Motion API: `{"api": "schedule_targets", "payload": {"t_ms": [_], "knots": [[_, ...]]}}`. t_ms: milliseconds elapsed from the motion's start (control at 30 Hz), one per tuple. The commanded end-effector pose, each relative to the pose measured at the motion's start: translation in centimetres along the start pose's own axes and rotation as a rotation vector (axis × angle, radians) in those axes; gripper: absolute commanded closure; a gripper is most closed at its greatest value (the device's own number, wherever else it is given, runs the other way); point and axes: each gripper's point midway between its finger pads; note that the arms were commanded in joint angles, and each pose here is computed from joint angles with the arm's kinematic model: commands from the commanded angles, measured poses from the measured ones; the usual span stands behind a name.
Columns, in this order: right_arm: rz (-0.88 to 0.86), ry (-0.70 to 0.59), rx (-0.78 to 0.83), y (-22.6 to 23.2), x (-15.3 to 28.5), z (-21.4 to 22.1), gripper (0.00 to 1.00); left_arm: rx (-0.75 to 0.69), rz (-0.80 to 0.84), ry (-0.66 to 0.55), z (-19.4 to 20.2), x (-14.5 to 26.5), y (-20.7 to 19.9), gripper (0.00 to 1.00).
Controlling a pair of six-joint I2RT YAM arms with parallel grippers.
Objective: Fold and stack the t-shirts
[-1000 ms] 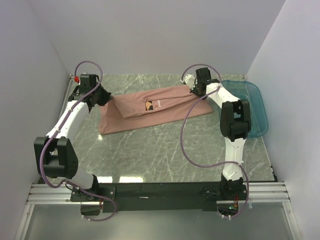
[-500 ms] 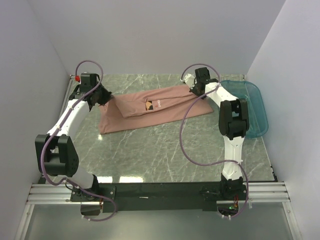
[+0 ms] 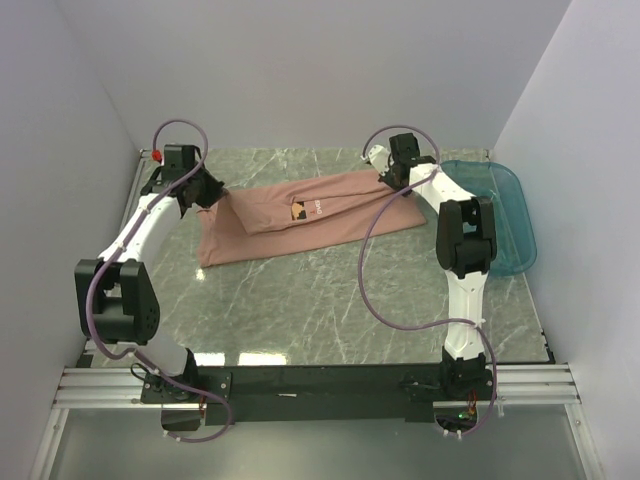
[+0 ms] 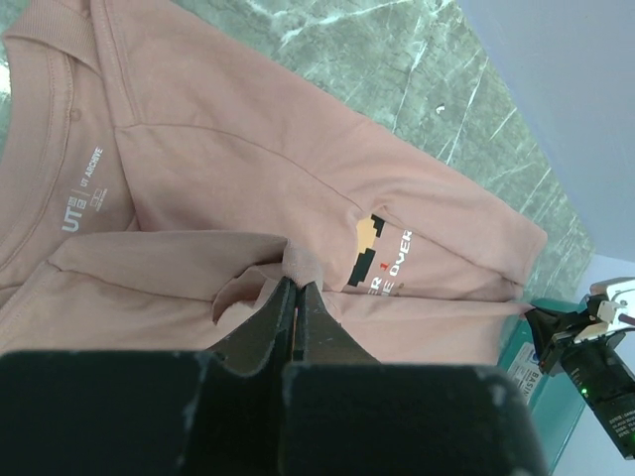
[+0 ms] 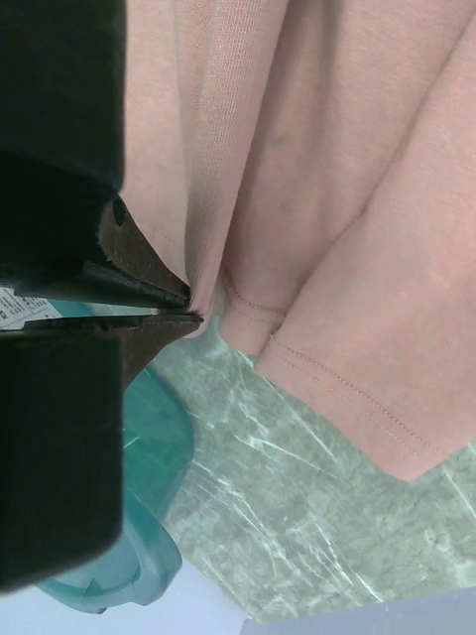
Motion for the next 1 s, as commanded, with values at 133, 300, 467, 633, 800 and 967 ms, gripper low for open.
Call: {"api": "schedule_targets", "payload": {"t_ms": [133, 300, 467, 633, 800, 967], "knots": [[0.058, -0.023, -0.036, -2.0, -0.4, -0.9, 0.85, -0.016, 0.034, -0.057, -2.3, -0.4, -1.8, 1.0], [0.071, -0.015, -0.045, -2.1, -0.7, -0.8, 0.71, -0.012, 0.026, -0.053, -2.4, -1.2, -1.6, 1.0], [0.13, -0.067, -0.101, -3.6, 0.7, -1.9, 0.46, -0.014, 0.013, -0.042, -2.4, -2.3, -1.4, 1.0], [0.099, -0.163, -0.163, -4.0, 3.3, -3.9, 0.43, -0.01, -0.004, -0.028, -2.4, -3.8, -1.1, 1.0], [-0.047, -0.252, -0.182, -1.6, 6.2, -5.3, 0.43, -0.009, -0.019, -0.018, -2.5, -5.1, -0.9, 1.0], [-0.158, -0.393, -0.193, 1.4, 10.7, -6.5, 0.42, -0.005, -0.052, -0.009, -2.5, -6.7, 0.1, 1.0]]}}
Point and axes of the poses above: each gripper's point midway between its finger pads, its own x axis back along the fingers, its own y axis along the line the jaws close on, z = x × y, and after that the axes turned 1 degree about x, right-handed
